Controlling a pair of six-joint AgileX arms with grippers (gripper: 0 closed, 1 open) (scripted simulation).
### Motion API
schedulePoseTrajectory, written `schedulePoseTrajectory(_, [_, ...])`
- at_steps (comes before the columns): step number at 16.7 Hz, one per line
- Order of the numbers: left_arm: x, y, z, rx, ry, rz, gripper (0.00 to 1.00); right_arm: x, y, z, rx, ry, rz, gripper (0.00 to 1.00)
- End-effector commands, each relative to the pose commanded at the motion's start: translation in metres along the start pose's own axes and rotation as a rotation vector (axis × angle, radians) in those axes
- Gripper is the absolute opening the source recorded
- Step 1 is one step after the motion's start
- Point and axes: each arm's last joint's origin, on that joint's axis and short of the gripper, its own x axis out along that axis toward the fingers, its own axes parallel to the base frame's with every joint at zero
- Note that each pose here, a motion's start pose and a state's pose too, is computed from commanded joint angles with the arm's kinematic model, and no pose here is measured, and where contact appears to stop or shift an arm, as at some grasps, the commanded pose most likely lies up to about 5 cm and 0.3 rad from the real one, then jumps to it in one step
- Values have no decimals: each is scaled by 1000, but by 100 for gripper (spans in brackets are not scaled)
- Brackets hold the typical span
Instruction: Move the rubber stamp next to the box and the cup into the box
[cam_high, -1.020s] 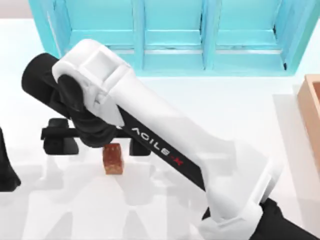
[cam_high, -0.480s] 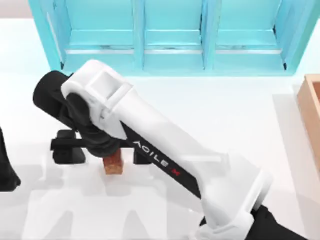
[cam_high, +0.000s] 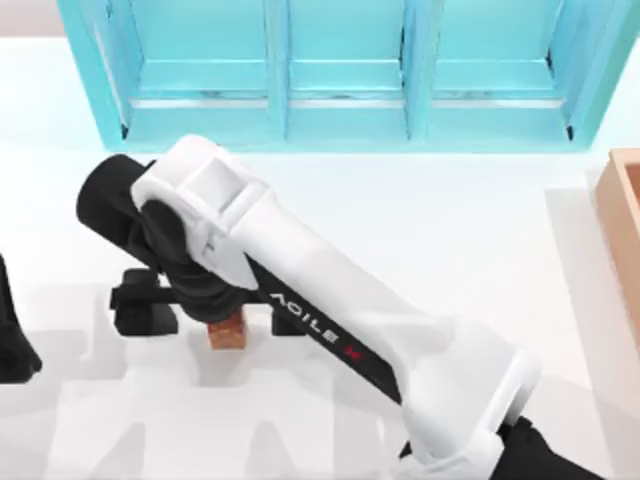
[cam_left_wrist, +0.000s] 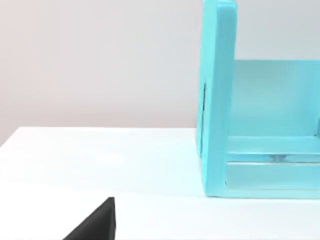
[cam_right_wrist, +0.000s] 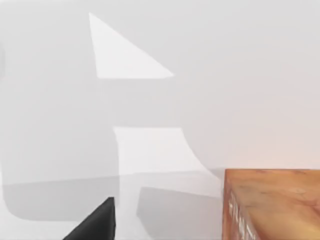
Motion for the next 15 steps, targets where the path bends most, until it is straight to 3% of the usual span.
schedulePoseTrajectory(2, [0,0,0,0,0,0,100,0,0,0,0,0,0,100])
schedulePoseTrajectory(15, [0,0,0,0,0,0,100,0,0,0,0,0,0,2])
